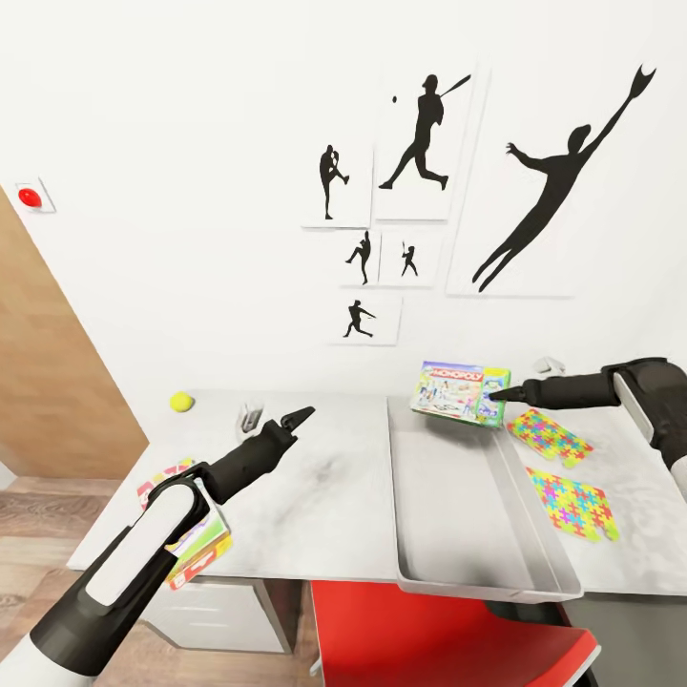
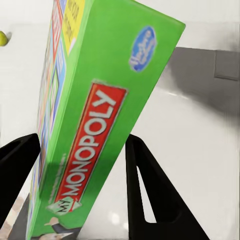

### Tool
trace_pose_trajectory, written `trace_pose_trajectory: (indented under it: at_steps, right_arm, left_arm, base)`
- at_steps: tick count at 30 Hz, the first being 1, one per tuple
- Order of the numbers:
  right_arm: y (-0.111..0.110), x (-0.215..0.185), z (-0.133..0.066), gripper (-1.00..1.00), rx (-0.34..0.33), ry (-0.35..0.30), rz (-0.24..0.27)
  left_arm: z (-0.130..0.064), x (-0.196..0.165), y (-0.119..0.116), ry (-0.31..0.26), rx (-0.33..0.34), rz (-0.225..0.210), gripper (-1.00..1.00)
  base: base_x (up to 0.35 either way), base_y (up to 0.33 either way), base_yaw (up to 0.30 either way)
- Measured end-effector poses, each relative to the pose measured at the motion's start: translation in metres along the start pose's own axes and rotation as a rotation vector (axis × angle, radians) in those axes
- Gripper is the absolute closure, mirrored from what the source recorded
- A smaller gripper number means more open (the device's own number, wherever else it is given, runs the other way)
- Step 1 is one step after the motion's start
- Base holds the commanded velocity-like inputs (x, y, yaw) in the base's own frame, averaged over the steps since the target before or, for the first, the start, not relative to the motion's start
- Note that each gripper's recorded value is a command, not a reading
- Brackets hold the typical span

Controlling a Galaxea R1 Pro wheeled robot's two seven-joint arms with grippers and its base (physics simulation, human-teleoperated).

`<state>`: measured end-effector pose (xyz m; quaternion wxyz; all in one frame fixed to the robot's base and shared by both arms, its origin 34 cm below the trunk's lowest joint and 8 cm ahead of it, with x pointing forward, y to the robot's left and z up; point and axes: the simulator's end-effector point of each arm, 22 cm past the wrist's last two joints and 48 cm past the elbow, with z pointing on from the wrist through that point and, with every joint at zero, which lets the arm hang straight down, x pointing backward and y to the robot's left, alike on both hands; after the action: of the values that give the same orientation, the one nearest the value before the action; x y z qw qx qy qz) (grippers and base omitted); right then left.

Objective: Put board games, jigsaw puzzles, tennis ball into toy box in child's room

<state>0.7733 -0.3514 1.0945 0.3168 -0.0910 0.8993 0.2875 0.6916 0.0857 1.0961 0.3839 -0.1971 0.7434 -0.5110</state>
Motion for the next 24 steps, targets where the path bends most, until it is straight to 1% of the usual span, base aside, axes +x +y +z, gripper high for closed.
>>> trace_pose_trajectory:
  at_steps: [4, 8, 12, 16, 20, 22, 24]
  right_arm:
    - [-0.002, 0.002, -0.006, 1.00, -0.006, 0.006, -0.027]
    - [-0.001, 0.002, -0.009, 1.00, -0.018, 0.007, -0.035]
    - [-0.002, 0.002, -0.012, 1.00, -0.019, 0.008, -0.038]
    - [-0.009, 0.002, -0.018, 1.00, -0.008, 0.007, -0.037]
    - [-0.012, 0.002, -0.019, 1.00, -0.006, 0.007, -0.033]
    - [-0.013, 0.002, -0.018, 1.00, -0.006, 0.009, -0.032]
    - [-0.012, 0.002, -0.016, 1.00, -0.012, 0.011, -0.030]
  left_arm:
    - [-0.003, -0.009, 0.001, -0.016, -0.002, -0.002, -1.00]
    - [-0.003, -0.012, 0.002, -0.020, -0.002, -0.002, -1.00]
    - [-0.004, -0.013, 0.002, -0.022, -0.002, -0.003, -1.00]
    - [-0.003, -0.013, 0.003, -0.021, -0.004, -0.005, -1.00]
    - [-0.003, -0.012, 0.004, -0.019, -0.003, -0.007, -1.00]
    - [-0.003, -0.011, 0.001, -0.014, 0.004, -0.004, -1.00]
    - [-0.003, -0.010, -0.005, 0.004, 0.019, 0.004, -1.00]
  base:
    - [0.000, 0.000, 0.000]
    - [0.000, 0.000, 0.000]
    - [0.000, 0.000, 0.000]
    - [0.000, 0.000, 0.000]
    - [0.000, 0.000, 0.000]
    - [0.000, 0.000, 0.000]
    - [0.000, 0.000, 0.000]
